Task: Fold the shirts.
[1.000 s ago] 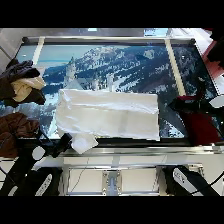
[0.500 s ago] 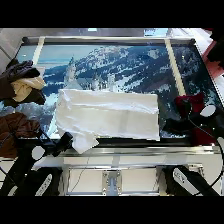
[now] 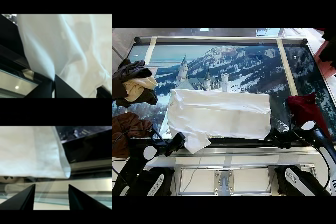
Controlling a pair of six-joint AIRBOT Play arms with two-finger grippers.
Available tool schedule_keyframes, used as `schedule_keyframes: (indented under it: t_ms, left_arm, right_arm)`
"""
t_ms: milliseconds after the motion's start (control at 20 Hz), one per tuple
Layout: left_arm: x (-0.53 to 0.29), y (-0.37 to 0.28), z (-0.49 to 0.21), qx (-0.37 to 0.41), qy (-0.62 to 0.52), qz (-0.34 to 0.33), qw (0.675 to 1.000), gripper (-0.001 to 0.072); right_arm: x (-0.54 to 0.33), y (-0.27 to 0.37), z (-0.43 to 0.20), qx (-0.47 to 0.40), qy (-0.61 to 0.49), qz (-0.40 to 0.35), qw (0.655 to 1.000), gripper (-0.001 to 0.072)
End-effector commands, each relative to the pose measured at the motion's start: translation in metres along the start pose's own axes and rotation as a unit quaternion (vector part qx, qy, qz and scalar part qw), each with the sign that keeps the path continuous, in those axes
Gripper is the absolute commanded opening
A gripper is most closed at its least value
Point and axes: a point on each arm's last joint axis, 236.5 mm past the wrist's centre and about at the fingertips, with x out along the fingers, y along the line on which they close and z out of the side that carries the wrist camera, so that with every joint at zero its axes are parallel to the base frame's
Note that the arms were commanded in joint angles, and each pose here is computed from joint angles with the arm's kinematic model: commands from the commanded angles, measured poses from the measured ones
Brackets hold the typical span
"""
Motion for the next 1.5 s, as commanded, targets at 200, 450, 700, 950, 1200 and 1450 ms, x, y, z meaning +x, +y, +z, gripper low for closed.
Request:
schedule_keyframes:
  t_ms: [200,450,700,950,1200,1450]
  left_arm:
    - [0.000,-0.002,-0.001,0.004,0.001,-0.003,1.000,0.0015]
    - [-0.006,-0.013,0.006,0.020,-0.008,-0.015,1.000,0.0015]
    - [-0.070,-0.046,0.062,0.156,-0.091,0.025,0.983,0.0014]
    - [-0.124,-0.100,0.099,0.257,-0.164,0.001,0.952,0.0012]
    - [-0.093,-0.149,0.147,0.344,-0.156,0.022,0.926,0.0012]
    - [-0.043,-0.181,0.225,0.399,-0.163,0.095,0.898,0.0012]
  right_arm:
    - [0.002,0.000,0.028,0.042,-0.063,0.007,0.997,0.0278]
    - [0.002,0.011,0.019,0.017,-0.044,0.028,0.998,0.0028]
    - [-0.033,0.028,0.029,-0.041,-0.072,0.024,0.996,0.0027]
    - [-0.078,0.063,0.061,-0.088,-0.137,0.036,0.986,0.0026]
    - [-0.108,0.108,0.097,-0.141,-0.229,0.052,0.962,0.0026]
    - [-0.129,0.134,0.152,-0.146,-0.294,0.057,0.943,0.0026]
